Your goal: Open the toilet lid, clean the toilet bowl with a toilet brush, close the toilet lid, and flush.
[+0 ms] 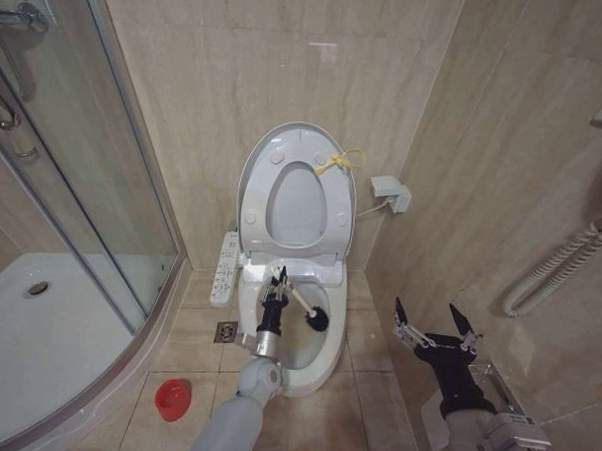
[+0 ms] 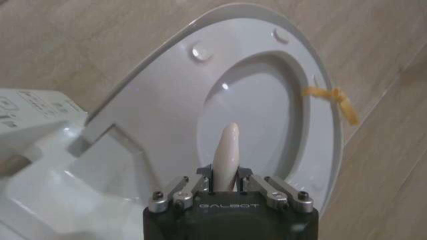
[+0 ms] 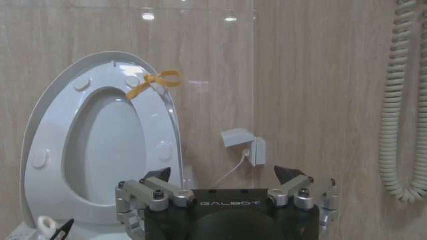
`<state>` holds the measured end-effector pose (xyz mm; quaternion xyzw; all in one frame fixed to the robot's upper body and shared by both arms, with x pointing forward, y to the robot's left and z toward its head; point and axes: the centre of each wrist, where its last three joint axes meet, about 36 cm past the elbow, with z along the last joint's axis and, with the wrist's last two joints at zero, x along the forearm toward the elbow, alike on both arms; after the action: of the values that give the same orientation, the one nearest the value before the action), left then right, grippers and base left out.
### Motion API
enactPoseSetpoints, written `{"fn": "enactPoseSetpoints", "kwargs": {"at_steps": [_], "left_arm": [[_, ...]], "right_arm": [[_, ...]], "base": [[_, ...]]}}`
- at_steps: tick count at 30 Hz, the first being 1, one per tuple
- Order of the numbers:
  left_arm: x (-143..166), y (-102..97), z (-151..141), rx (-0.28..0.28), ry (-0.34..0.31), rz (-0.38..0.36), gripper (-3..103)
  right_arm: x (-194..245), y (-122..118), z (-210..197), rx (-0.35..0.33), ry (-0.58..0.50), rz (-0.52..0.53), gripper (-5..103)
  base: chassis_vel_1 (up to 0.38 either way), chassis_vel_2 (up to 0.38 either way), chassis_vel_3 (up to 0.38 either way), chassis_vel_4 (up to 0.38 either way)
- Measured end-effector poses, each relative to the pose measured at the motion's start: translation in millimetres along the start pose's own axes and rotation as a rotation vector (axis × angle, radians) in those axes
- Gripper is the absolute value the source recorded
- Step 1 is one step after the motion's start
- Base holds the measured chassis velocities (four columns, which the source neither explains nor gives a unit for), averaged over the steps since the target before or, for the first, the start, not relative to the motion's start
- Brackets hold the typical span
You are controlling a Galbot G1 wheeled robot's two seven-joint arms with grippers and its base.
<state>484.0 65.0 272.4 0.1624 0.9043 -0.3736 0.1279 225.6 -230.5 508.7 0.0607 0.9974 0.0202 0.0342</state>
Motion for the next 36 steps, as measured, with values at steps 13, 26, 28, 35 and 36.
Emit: {"fn": "enactPoseSetpoints", "kwargs": {"at_steps": [13, 26, 28, 35, 36], "left_arm": [[26, 31.5, 12, -0.137, 0.046, 0.026, 22], [51, 37.4, 21, -0.11, 0.096, 0.02, 23], [54, 39.6, 19, -0.127, 0.092, 0.019, 23], [13, 5.3, -4, -0.027, -0.008, 0.023, 23], [10, -1.9, -9, 0.0, -0.013, 0.024, 23]], "right_arm": [[0, 0, 0, 0.0, 0.0, 0.0, 100], [0, 0, 0, 0.0, 0.0, 0.0, 100], [0, 0, 0, 0.0, 0.0, 0.0, 100], [0, 0, 0, 0.0, 0.0, 0.0, 100], [0, 0, 0, 0.0, 0.0, 0.0, 100]], "base": [[0.0, 0.0, 0.0, 0.0], [0.0, 0.0, 0.0, 0.0], [0.0, 0.0, 0.0, 0.0], [0.0, 0.0, 0.0, 0.0], [0.0, 0.0, 0.0, 0.0]]}}
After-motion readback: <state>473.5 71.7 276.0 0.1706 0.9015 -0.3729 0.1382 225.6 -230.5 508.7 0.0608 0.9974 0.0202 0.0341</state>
